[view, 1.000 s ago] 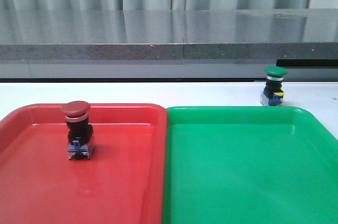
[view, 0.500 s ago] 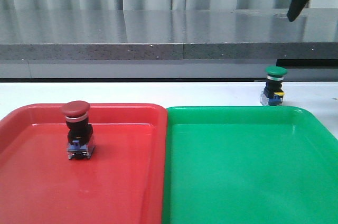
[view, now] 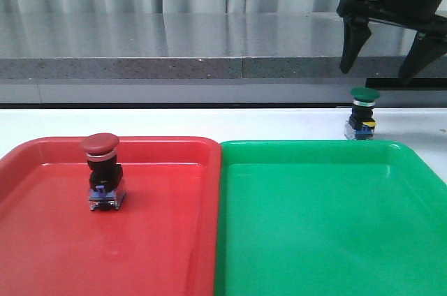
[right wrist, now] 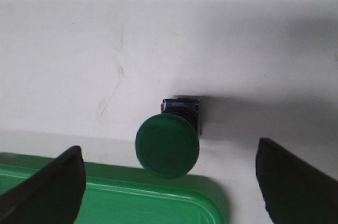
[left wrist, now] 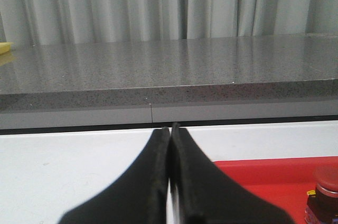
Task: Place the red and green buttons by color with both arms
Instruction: 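Lower the right gripper over the green-capped button and close on it, then lift the green-capped button with the right gripper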
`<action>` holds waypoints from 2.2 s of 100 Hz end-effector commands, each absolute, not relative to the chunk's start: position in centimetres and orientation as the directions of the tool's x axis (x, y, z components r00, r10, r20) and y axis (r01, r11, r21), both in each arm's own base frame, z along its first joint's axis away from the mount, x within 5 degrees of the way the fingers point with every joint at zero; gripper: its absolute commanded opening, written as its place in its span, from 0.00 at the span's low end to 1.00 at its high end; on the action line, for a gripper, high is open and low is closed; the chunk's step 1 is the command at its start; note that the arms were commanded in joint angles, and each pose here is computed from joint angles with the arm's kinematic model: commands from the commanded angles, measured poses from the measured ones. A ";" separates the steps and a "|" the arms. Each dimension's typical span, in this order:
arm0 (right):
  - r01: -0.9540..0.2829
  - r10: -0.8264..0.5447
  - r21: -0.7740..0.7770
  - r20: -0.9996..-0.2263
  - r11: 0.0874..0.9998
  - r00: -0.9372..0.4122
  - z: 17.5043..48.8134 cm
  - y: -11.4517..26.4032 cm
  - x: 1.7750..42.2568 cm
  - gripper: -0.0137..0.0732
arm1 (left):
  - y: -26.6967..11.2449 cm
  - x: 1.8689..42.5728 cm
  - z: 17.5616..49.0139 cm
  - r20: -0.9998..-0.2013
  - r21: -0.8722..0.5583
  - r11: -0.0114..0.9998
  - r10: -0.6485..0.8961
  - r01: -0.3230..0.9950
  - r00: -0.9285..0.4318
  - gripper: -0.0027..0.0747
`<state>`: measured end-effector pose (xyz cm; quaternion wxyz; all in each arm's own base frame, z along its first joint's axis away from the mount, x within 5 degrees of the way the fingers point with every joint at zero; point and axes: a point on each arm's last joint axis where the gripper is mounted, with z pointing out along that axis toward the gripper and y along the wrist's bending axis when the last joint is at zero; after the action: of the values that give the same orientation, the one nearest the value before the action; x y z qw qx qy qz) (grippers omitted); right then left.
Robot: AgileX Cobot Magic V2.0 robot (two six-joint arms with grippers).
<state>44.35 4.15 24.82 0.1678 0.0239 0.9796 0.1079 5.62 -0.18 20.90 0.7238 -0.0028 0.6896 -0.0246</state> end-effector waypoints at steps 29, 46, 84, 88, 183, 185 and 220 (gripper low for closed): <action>-0.002 0.074 0.223 -0.331 0.975 -0.941 24.5 4.6 45.0 0.90 | -0.1 5.3 21.5 -0.986 -0.056 0.998 -0.060 0.031 0.155 0.01; -0.002 0.075 0.223 -0.337 0.975 -0.938 24.6 4.6 45.1 0.83 | -0.1 5.3 21.5 -0.986 -0.056 0.998 -0.060 0.031 0.155 0.01; -0.008 0.076 0.227 -0.360 0.974 -0.930 25.5 4.7 45.2 0.40 | -0.1 5.3 21.5 -0.986 -0.056 0.998 -0.060 0.031 0.155 0.01; -0.013 0.072 0.228 -0.359 0.974 -0.931 26.0 4.7 45.2 0.40 | -0.1 5.3 21.5 -0.986 -0.056 0.998 -0.060 0.031 0.155 0.01; -0.065 0.058 0.296 -0.389 0.953 -0.919 36.8 8.5 35.9 0.39 | -0.1 5.3 21.5 -0.986 -0.056 0.998 -0.060 0.031 0.155 0.01; -0.064 0.060 0.298 -0.389 0.952 -0.919 36.7 8.7 35.5 0.39 | -0.1 5.3 21.5 -0.986 -0.056 0.998 -0.060 0.031 0.155 0.01; -0.102 0.036 0.321 -0.396 0.942 -0.917 32.9 11.4 29.2 0.39 | -0.1 5.3 21.5 -0.986 -0.056 0.998 -0.060 0.031 0.155 0.01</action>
<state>30.72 11.05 31.57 0.1571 -0.0143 0.9765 0.1468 5.62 -0.18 20.90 0.7238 -0.0028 0.6896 -0.0246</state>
